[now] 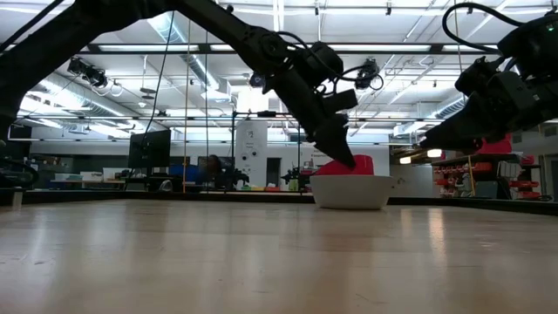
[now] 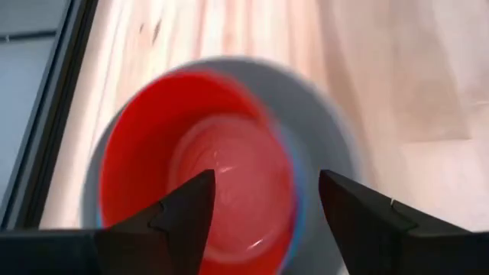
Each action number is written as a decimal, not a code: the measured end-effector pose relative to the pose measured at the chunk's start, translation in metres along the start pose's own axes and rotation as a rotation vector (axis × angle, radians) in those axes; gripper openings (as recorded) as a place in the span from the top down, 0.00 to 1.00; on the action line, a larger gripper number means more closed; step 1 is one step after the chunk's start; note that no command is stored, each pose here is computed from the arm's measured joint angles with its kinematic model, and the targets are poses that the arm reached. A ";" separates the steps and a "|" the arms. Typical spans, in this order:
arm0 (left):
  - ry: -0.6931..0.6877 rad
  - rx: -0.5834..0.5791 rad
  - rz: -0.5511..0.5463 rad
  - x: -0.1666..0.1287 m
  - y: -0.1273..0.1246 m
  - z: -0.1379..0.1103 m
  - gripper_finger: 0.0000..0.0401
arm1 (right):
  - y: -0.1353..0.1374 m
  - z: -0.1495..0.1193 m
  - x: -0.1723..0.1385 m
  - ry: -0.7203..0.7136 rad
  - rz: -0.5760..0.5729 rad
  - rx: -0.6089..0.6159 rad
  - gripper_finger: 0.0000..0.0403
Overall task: Nest bowls inside each other
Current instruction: Stack the red bowl on the light blue bowl
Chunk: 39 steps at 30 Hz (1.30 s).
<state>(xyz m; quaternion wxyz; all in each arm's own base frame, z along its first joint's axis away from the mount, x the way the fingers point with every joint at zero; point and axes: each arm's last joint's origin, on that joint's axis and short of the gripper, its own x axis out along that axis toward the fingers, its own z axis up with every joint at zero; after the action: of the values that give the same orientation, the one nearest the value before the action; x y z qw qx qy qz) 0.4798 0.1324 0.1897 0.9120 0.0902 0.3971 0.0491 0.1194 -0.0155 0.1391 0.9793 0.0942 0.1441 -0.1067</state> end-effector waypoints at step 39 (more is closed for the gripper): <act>-0.379 -0.265 -0.099 0.008 0.018 -0.006 1.00 | 0.000 -0.001 0.000 0.014 -0.002 0.007 0.55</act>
<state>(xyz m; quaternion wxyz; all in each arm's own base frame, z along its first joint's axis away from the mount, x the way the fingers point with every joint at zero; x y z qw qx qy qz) 0.4808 0.1519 0.1839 0.9755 -0.0421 0.2127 0.0380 0.1190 -0.0154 0.1378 0.9778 0.0980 0.1506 -0.1076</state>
